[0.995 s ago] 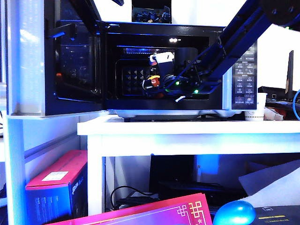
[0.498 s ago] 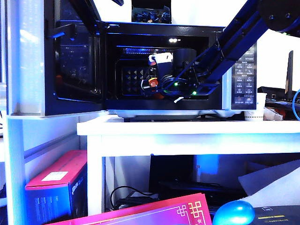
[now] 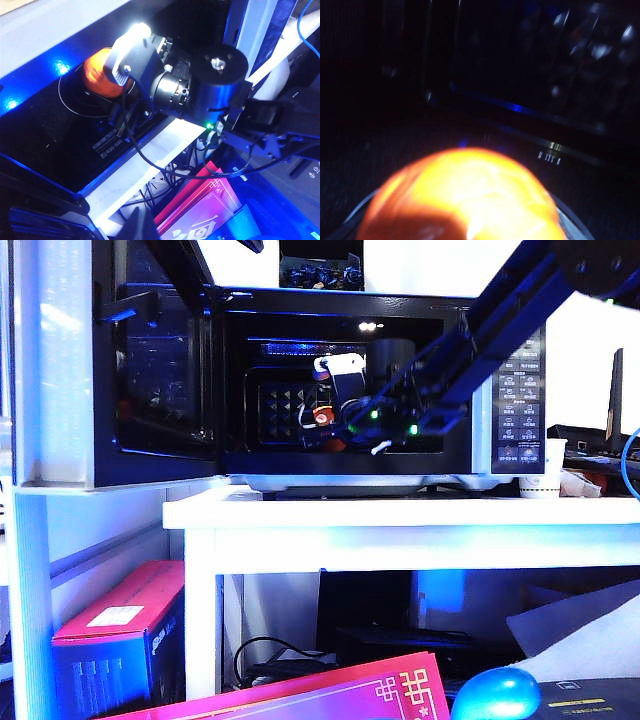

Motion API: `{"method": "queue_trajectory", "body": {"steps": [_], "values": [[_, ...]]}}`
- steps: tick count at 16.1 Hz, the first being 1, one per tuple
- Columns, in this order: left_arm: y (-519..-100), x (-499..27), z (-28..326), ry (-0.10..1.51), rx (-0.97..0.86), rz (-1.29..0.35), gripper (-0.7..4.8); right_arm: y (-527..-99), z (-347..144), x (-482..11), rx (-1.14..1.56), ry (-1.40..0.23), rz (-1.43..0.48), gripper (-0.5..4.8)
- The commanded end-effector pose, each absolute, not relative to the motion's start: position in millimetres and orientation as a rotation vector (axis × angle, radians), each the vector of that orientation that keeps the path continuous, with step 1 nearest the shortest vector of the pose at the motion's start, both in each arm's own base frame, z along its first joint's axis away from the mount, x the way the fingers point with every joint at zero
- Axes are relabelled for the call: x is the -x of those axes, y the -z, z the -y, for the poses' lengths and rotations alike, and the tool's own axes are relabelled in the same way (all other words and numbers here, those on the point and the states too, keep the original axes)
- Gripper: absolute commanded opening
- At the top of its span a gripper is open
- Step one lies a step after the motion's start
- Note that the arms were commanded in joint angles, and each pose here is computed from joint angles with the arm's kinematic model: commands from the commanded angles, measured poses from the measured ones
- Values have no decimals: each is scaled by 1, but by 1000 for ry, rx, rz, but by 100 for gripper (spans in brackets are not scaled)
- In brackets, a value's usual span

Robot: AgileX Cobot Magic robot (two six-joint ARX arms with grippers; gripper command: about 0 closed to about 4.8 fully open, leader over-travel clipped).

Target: Open the microwave door, place the orange inside the microwave, then close the microwave door.

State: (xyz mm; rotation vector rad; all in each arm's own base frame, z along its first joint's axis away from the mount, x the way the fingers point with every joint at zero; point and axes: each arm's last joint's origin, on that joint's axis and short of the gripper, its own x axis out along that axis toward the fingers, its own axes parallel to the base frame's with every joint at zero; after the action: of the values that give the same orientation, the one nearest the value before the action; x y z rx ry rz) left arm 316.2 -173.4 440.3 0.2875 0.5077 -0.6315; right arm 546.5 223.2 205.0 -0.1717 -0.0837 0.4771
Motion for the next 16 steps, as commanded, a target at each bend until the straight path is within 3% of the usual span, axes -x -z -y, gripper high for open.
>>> {"method": "queue_trajectory", "body": {"steps": [1,16], "values": [[-442,-316,173,634,-283,-501,-5,-207,-225,-544,183,-496,25,479],[-442,-317,174,633,-285,-493,-5,-209,-219,-532,282,-535,-270,479]]}}
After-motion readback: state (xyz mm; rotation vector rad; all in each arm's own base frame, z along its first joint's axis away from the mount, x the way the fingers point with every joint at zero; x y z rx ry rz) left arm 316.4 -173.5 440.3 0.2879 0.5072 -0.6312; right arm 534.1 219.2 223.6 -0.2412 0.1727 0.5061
